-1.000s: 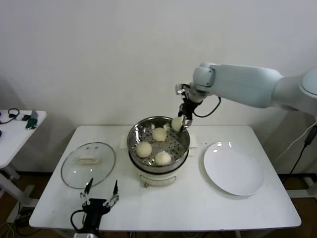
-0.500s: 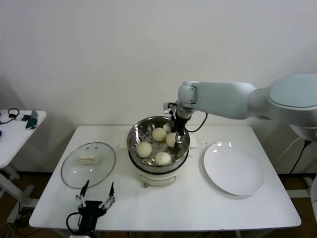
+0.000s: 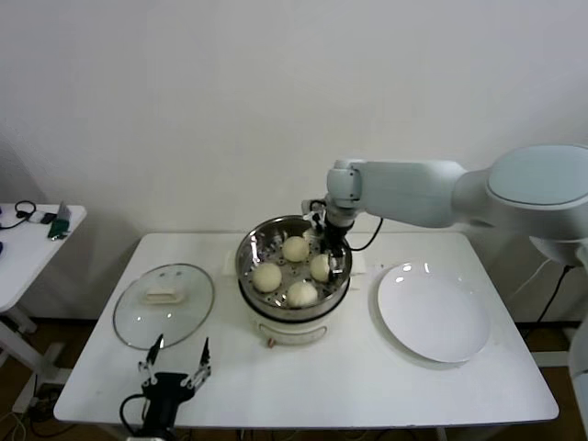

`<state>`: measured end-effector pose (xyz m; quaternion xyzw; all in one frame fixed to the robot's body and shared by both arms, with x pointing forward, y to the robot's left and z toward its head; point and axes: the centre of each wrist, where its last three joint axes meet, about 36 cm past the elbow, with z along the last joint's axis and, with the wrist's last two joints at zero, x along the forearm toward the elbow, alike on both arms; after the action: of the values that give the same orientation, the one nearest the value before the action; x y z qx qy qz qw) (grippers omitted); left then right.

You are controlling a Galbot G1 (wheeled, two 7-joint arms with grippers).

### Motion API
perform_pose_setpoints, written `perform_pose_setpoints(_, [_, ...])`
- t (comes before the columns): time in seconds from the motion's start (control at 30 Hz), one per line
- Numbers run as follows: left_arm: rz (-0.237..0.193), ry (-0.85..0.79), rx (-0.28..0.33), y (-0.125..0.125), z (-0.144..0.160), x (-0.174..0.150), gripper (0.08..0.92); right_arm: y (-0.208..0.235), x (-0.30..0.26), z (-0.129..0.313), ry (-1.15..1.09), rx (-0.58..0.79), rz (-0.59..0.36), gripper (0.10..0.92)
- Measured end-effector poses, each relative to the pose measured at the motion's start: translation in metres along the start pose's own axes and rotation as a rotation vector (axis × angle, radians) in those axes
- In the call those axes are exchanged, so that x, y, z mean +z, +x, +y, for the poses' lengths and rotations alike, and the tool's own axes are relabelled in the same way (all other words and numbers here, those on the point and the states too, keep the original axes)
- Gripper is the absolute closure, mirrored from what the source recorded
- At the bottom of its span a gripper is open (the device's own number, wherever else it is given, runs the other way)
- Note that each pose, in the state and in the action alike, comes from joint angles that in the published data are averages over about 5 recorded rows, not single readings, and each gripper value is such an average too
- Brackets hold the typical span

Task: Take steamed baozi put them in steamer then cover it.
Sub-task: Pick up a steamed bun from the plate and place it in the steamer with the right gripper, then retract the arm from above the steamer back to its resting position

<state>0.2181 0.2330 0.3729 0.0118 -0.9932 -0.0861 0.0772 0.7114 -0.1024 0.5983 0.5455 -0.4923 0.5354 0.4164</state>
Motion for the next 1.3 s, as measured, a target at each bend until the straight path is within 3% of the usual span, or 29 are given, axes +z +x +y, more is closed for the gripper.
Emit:
perform_pose_setpoints(0.27, [-0.005,-0.002,0.0,0.0,0.001,-0.002,0.177,0.029,0.007,-0.002,0.002,0.012,-0.029,0.199])
perform_pose_setpoints(0.57, [-0.014,-0.01,-0.001,-0.002,0.004,-0.004,0.177,0.073,0.036,0.003,-0.011,0.095,-0.16,0.199])
perform_pose_setpoints(0.83, [-0.028,-0.029,-0.007,-0.005,0.009,-0.005,0.177,0.077,0.085,0.032,-0.051,0.286,-0.345,0.2])
perform_pose_setpoints(1.3, [-0.066,-0.086,-0.014,-0.009,0.011,-0.016,0.177,-0.002,0.182,0.117,-0.294,0.647,-0.788,0.199])
